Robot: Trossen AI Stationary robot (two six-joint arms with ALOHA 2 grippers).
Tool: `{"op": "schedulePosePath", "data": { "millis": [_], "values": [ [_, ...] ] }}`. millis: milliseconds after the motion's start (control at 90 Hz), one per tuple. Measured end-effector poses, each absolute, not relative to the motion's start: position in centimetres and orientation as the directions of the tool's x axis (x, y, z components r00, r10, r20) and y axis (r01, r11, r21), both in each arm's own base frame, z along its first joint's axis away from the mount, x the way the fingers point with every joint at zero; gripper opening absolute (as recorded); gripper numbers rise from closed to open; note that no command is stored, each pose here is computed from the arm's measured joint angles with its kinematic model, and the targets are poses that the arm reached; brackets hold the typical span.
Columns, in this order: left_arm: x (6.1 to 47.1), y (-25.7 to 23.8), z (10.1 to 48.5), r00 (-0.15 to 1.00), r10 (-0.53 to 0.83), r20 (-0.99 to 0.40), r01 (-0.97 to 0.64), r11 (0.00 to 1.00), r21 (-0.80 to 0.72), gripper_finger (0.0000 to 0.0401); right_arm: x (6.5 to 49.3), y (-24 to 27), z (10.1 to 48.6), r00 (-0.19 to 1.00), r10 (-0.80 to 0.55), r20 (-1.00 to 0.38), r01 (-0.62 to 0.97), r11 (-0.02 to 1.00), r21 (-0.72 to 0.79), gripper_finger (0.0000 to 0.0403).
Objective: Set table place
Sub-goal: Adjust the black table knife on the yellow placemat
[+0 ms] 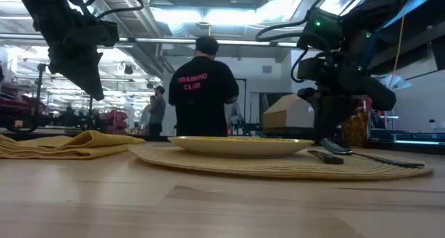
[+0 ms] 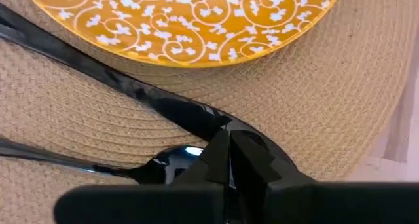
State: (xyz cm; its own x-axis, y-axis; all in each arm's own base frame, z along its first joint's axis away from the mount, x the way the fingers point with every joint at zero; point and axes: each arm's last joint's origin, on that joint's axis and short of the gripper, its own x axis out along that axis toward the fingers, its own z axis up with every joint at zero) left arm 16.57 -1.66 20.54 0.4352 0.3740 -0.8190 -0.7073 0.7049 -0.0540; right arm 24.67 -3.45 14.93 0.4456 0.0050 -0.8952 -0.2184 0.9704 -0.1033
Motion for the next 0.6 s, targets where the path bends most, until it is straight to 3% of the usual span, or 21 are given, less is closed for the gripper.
{"op": "schedulePosePath", "data": {
  "millis": [600],
  "values": [
    [16.57,-1.66,20.54,0.435,0.374,-0.819,-0.707,0.705,-0.054,0.0000,24.93,-3.68,15.10,0.481,0.031,-0.876,-0.222,0.971,-0.088,0.0000]
  ]
}}
